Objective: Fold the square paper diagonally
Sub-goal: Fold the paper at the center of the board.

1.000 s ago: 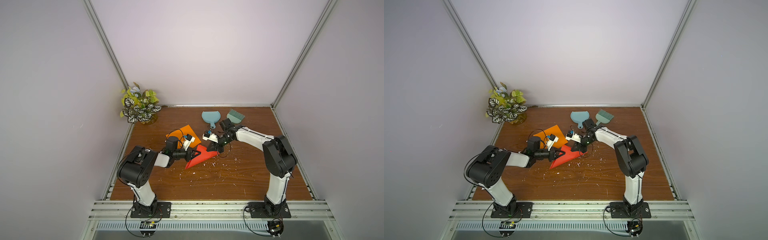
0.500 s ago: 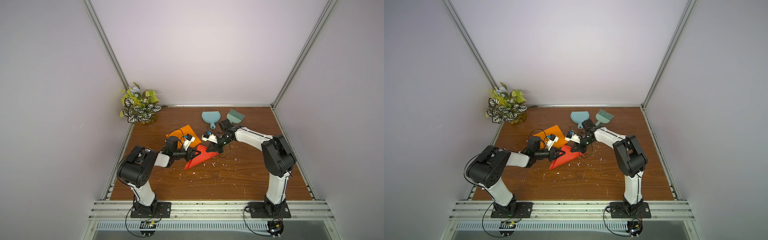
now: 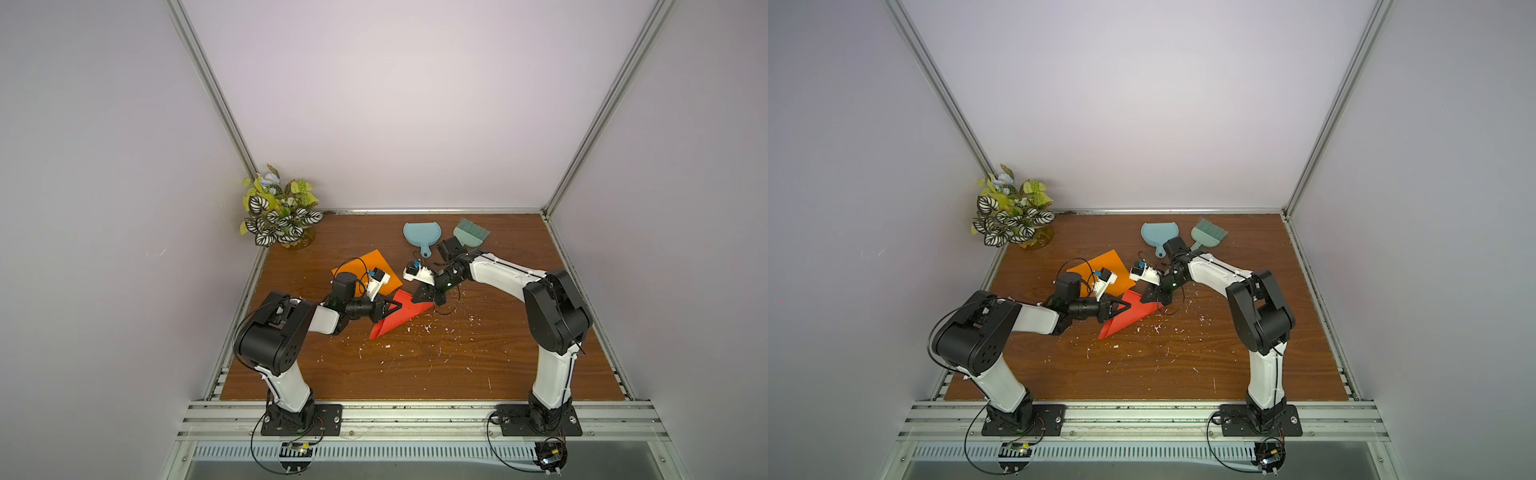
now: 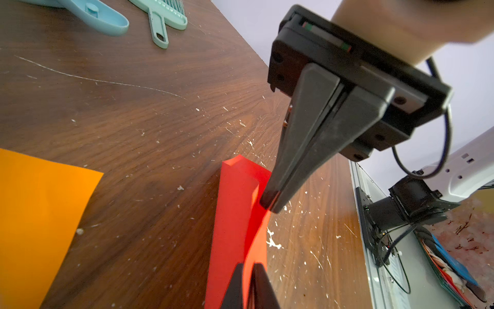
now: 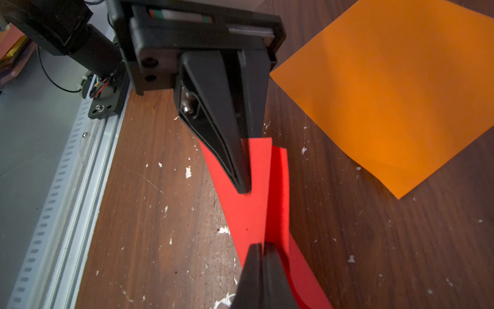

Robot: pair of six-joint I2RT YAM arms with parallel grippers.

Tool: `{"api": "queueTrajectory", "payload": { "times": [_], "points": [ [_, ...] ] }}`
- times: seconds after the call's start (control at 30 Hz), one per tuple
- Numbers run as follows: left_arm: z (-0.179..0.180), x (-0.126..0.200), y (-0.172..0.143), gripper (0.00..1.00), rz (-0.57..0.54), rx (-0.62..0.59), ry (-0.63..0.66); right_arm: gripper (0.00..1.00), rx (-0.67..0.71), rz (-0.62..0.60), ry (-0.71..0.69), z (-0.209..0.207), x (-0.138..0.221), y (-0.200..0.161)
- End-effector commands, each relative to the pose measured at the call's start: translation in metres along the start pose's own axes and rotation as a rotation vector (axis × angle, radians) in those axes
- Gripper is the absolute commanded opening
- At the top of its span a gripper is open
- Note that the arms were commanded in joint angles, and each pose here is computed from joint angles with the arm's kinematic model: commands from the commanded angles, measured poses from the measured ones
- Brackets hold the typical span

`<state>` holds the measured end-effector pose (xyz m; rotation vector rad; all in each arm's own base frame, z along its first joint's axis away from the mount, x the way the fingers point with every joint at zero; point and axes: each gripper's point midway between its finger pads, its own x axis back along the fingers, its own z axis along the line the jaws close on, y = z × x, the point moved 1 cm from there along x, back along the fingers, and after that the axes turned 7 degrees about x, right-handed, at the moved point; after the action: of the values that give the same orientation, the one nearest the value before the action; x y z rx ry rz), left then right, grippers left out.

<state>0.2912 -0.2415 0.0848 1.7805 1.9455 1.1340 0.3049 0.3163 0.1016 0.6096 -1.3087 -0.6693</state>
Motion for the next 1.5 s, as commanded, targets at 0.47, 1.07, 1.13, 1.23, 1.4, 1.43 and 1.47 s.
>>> {"api": "queueTrajectory", "payload": {
  "times": [0.47,1.07,1.13,1.23,1.4,1.43,1.47],
  "points": [
    [0.001,-0.003,0.005,0.11,0.002,-0.025,0.011,0.00,-0.016,-0.009,-0.006,-0.002,0.000,0.002],
    [0.003,-0.003,0.005,0.11,0.007,-0.023,0.022,0.00,-0.035,0.005,-0.003,-0.002,-0.004,-0.008],
    [0.003,-0.003,0.005,0.11,0.006,-0.024,0.022,0.00,-0.036,0.003,-0.001,-0.001,-0.004,-0.008],
    [0.003,-0.003,0.005,0.11,0.008,-0.023,0.022,0.00,-0.039,0.002,-0.002,-0.002,-0.005,-0.008],
    [0.003,-0.003,0.005,0.11,0.008,-0.023,0.023,0.00,-0.035,-0.002,-0.001,-0.001,-0.004,-0.007],
    [0.003,-0.003,0.004,0.10,0.009,-0.021,0.023,0.00,-0.034,-0.002,0.000,-0.001,-0.004,-0.007],
    [0.003,-0.003,0.005,0.10,0.008,-0.023,0.022,0.00,-0.034,-0.004,0.001,-0.001,-0.004,-0.006]
  ]
}}
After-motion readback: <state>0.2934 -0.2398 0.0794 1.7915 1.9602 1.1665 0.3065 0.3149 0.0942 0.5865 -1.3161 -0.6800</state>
